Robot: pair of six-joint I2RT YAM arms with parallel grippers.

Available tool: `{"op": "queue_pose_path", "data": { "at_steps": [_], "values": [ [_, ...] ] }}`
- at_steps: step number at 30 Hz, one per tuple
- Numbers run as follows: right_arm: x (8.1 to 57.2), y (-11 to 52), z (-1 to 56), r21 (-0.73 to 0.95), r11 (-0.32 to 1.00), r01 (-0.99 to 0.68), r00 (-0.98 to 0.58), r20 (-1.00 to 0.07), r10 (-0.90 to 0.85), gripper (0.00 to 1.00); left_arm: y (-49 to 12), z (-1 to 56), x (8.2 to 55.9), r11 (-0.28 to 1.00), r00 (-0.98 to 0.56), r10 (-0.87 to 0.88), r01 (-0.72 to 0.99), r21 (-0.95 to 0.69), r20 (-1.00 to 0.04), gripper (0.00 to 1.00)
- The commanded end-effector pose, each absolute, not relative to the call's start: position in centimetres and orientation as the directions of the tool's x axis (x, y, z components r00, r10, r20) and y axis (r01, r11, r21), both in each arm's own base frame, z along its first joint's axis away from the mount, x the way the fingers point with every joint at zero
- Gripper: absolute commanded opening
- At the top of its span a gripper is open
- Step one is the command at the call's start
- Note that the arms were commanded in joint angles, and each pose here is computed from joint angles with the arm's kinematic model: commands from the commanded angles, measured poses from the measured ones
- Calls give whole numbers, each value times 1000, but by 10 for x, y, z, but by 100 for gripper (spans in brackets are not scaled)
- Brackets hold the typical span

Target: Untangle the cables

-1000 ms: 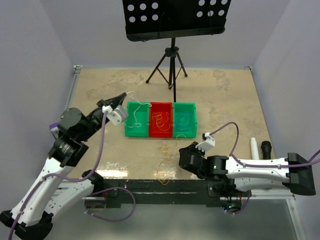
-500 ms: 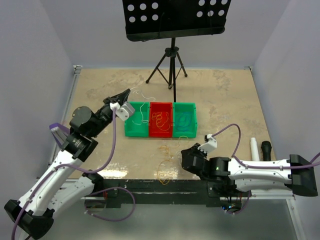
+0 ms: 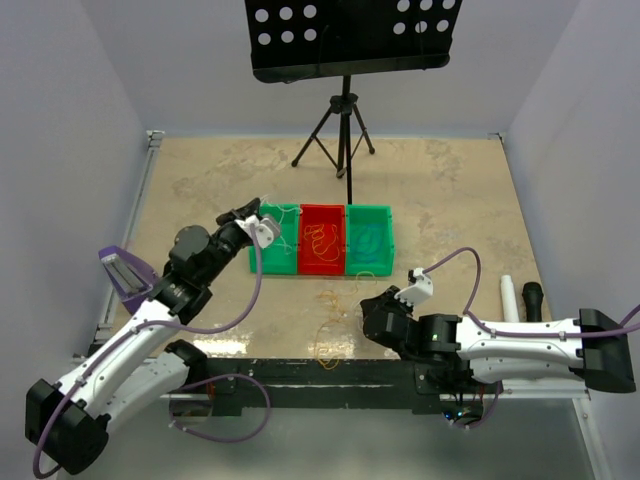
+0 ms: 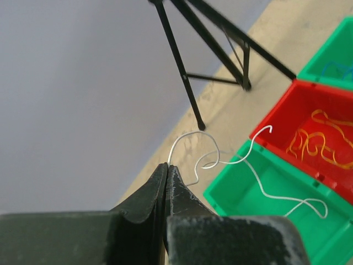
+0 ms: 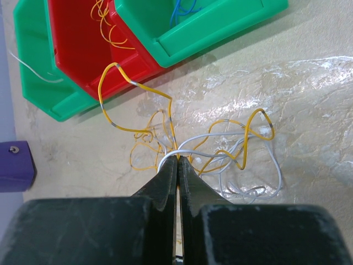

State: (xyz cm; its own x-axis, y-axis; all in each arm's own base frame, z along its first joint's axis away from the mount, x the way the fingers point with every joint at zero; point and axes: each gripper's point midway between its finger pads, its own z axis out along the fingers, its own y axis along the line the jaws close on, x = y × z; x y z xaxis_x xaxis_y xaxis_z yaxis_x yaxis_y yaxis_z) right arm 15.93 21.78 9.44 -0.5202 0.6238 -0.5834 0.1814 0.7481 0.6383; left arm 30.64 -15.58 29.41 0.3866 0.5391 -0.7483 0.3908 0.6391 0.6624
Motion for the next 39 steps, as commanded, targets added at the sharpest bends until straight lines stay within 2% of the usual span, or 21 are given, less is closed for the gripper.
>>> {"op": "queue_pose_path", "data": {
  "at_steps": [1,6,21,35,36,37,39],
  "values": [
    [162,220,106,665,726,177,-503,-573,647,0,-136,272,320,675,319,600,292,678,-734,0],
    [161,218,105,665,725,181,-505,-570,648,0,-125,243,323,649,262,660,271,710,-704,0],
    [161,224,105,652,738,174,-514,-580,633,0,-170,170,324,442,296,696,541,715,-654,0],
    [161,224,114,669,725,163,-511,-571,642,0,-182,108,353,443,87,748,673,592,-658,0],
    [161,225,113,669,725,163,-515,-569,641,0,-182,106,354,441,75,753,680,586,-653,4],
    [160,224,111,664,730,162,-519,-572,635,0,-183,104,354,443,59,755,688,575,-653,17],
    [159,226,109,663,731,162,-527,-568,632,0,-186,107,356,449,36,751,704,550,-659,52]
  ]
}}
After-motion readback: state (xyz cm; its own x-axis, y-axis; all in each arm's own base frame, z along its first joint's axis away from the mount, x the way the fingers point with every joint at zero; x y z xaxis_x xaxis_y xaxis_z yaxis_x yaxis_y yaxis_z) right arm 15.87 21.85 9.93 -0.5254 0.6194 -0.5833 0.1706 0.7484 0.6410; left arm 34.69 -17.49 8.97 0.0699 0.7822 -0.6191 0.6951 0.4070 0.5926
